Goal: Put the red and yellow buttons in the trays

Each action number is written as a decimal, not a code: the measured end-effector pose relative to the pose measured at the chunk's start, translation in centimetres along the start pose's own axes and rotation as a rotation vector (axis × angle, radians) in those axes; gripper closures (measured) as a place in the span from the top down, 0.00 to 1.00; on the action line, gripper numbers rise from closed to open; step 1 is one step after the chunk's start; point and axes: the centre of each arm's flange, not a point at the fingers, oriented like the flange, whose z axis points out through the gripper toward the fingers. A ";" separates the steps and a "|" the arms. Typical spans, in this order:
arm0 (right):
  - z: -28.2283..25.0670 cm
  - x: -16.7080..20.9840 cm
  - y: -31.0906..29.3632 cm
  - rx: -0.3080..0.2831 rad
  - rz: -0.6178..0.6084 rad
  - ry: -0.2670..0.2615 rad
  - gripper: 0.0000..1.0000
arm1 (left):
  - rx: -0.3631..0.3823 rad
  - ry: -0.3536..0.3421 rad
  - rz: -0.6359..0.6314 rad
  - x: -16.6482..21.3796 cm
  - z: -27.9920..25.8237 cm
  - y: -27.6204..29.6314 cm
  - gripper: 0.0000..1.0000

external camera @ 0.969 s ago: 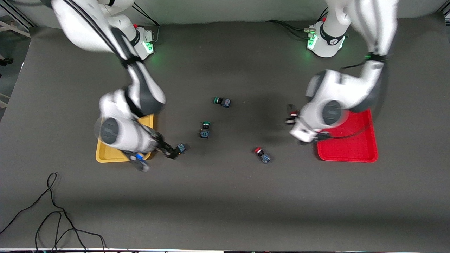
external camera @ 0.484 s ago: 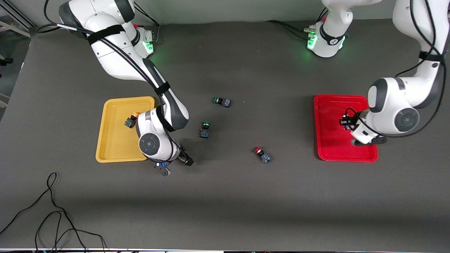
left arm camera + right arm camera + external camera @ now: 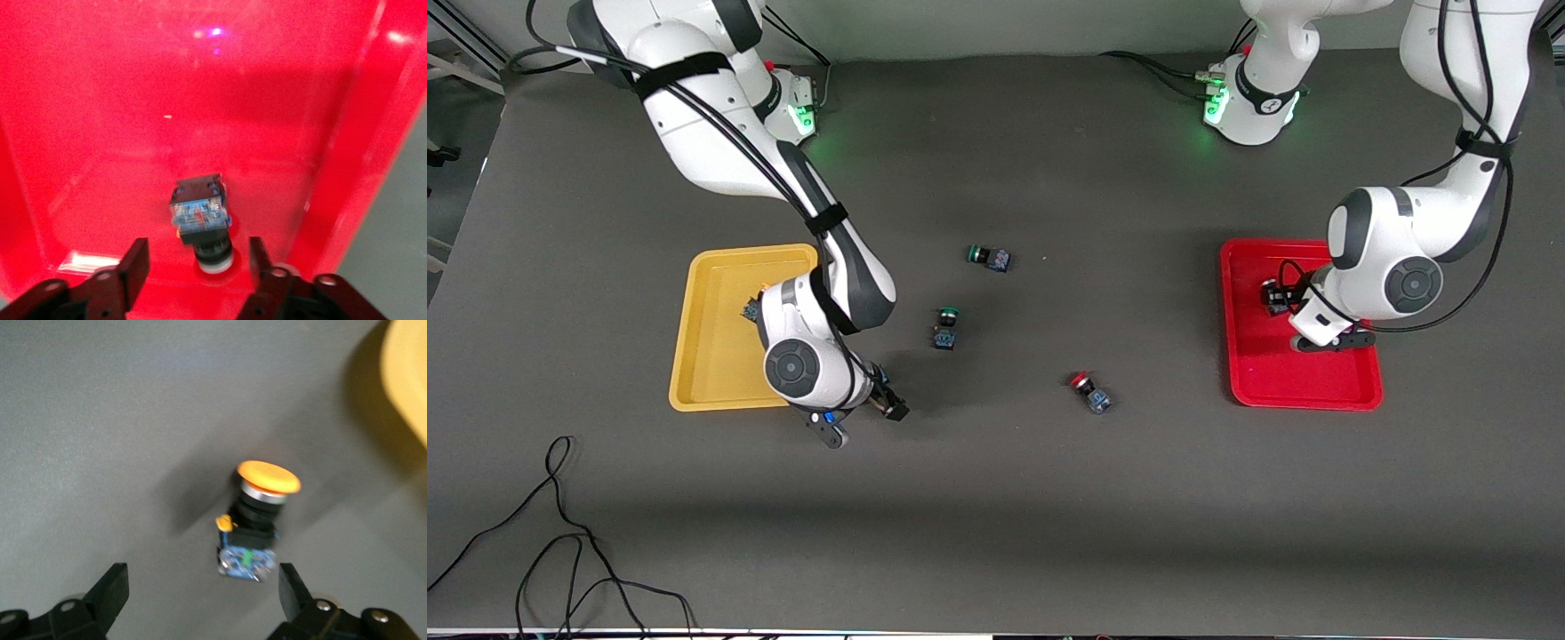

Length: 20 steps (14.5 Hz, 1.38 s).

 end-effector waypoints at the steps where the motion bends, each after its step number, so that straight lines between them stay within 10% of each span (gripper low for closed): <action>1: -0.6 0.2 0.3 -0.012 0.002 -0.003 1.00 | 0.005 -0.012 0.007 0.4 -2.7 0.8 0.89; 7: 5.0 1.3 3.0 -0.010 0.014 0.051 0.95 | -0.064 0.040 -0.113 2.5 -15.1 17.1 1.00; 12: 3.1 1.2 2.9 0.014 0.011 0.058 0.42 | -0.112 0.047 -0.261 7.4 -8.7 29.7 1.00; 20: -10.2 11.2 14.3 -0.041 -0.150 0.015 0.42 | -0.190 0.136 -0.327 10.9 -1.4 34.4 0.92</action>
